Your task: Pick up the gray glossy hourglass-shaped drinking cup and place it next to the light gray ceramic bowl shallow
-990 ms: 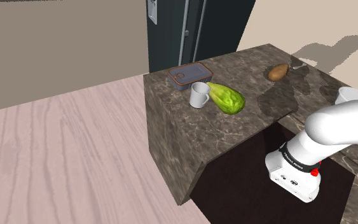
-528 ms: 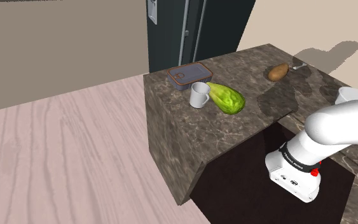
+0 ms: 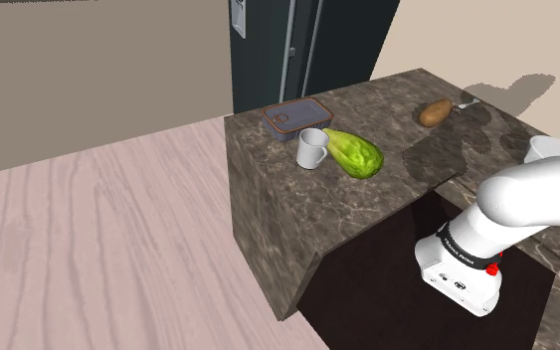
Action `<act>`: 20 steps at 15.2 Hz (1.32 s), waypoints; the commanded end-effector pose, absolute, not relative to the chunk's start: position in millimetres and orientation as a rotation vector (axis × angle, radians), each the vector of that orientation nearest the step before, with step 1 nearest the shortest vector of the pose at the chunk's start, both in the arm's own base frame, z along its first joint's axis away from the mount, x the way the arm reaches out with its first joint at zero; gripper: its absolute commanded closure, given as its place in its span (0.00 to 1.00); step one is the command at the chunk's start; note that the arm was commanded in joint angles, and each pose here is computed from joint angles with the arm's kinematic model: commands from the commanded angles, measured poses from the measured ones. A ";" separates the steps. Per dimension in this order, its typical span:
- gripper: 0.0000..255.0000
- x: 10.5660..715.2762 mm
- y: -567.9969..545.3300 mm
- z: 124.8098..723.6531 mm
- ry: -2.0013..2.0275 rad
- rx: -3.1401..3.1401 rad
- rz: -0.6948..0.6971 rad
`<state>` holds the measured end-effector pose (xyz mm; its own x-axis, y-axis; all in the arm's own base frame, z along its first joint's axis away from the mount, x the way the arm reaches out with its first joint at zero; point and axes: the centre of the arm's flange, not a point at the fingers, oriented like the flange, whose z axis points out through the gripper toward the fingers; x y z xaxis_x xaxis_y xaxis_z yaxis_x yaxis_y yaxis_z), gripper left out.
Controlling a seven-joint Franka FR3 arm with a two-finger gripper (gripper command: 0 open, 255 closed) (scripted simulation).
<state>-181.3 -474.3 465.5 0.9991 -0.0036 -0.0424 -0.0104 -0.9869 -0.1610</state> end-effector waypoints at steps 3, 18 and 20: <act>1.00 -180.0 -473.9 443.8 0.007 -2.979 0.060; 1.00 -180.0 -473.9 397.3 0.007 -2.979 0.060; 0.00 -180.1 -473.8 397.4 0.007 -2.979 0.060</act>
